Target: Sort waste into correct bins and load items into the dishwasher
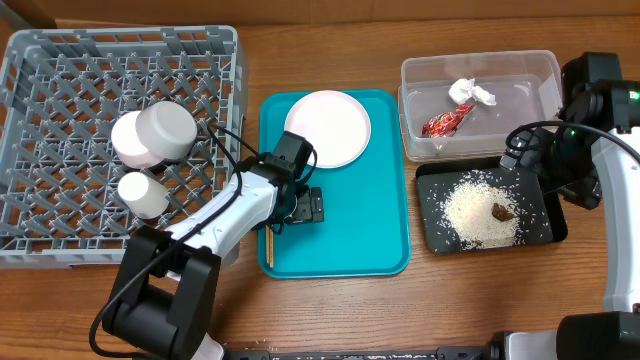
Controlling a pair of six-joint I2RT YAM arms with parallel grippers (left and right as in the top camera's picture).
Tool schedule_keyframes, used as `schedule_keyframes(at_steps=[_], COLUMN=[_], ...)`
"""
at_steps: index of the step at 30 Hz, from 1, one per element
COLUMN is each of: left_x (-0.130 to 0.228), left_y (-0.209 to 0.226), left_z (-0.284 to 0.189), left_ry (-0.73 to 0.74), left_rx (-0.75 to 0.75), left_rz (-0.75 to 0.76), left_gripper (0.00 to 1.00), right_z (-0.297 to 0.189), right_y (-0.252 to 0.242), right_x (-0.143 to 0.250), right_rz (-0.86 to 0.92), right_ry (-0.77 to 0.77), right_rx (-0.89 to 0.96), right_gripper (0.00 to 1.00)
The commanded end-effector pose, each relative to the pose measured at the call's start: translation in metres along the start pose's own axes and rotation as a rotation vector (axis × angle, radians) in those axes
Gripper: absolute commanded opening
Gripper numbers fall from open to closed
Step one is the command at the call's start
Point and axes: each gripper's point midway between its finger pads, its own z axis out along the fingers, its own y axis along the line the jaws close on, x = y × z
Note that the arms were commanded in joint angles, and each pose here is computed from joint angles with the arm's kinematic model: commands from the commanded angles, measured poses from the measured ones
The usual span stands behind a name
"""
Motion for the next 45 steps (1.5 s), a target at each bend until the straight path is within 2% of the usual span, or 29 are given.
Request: schedule_keyframes(at_steps=[1,6,10,14,16,19,24,26,34,40,45], left_x=[0.004,0.005,0.005,0.006,0.007,0.007,0.009,0.01,0.005,-0.026,-0.062], left_y=[0.003,0.003,0.004,0.004,0.006,0.007,0.008,0.009,0.0,-0.009,0.009], left_z=[0.006,0.012,0.013,0.014,0.014,0.015,0.015,0.015,0.002,-0.05,-0.11], left_ry=[-0.004,-0.016,-0.018,-0.016,-0.015,-0.016,-0.009,-0.004,0.003,-0.061,-0.183], left_rx=[-0.015,-0.006,-0.004,-0.007,-0.012,-0.018,-0.021,-0.024,0.005,0.028,-0.019], left_rz=[0.019,0.019,0.019,0.018,0.018,0.015,0.015,0.015,0.013,0.014,-0.005], left_gripper=[1.0,1.0,0.93,0.57,0.47,0.38,0.13,0.06,0.04,0.04,0.04], right_z=[-0.005,-0.005,-0.005,-0.005,-0.005,-0.005,-0.005,-0.005,-0.005,-0.005,-0.005], right_y=[0.0,0.0,0.0,0.0,0.0,0.0,0.0,0.0,0.0,0.0,0.0], right_x=[-0.001,-0.001,-0.001,-0.001,0.0,0.0,0.0,0.0,0.0,0.0,0.0], right_rz=[0.001,0.001,0.001,0.001,0.001,0.001,0.001,0.001,0.001,0.0,0.0], right_ry=[-0.019,-0.019,-0.018,-0.017,-0.015,-0.015,-0.016,-0.015,-0.015,-0.012,-0.013], right_rx=[-0.012,-0.013,-0.013,-0.012,-0.011,-0.011,-0.011,-0.011,-0.011,-0.01,-0.01], right_gripper=[1.0,1.0,1.0,1.0,1.0,1.0,1.0,1.0,1.0,1.0,1.0])
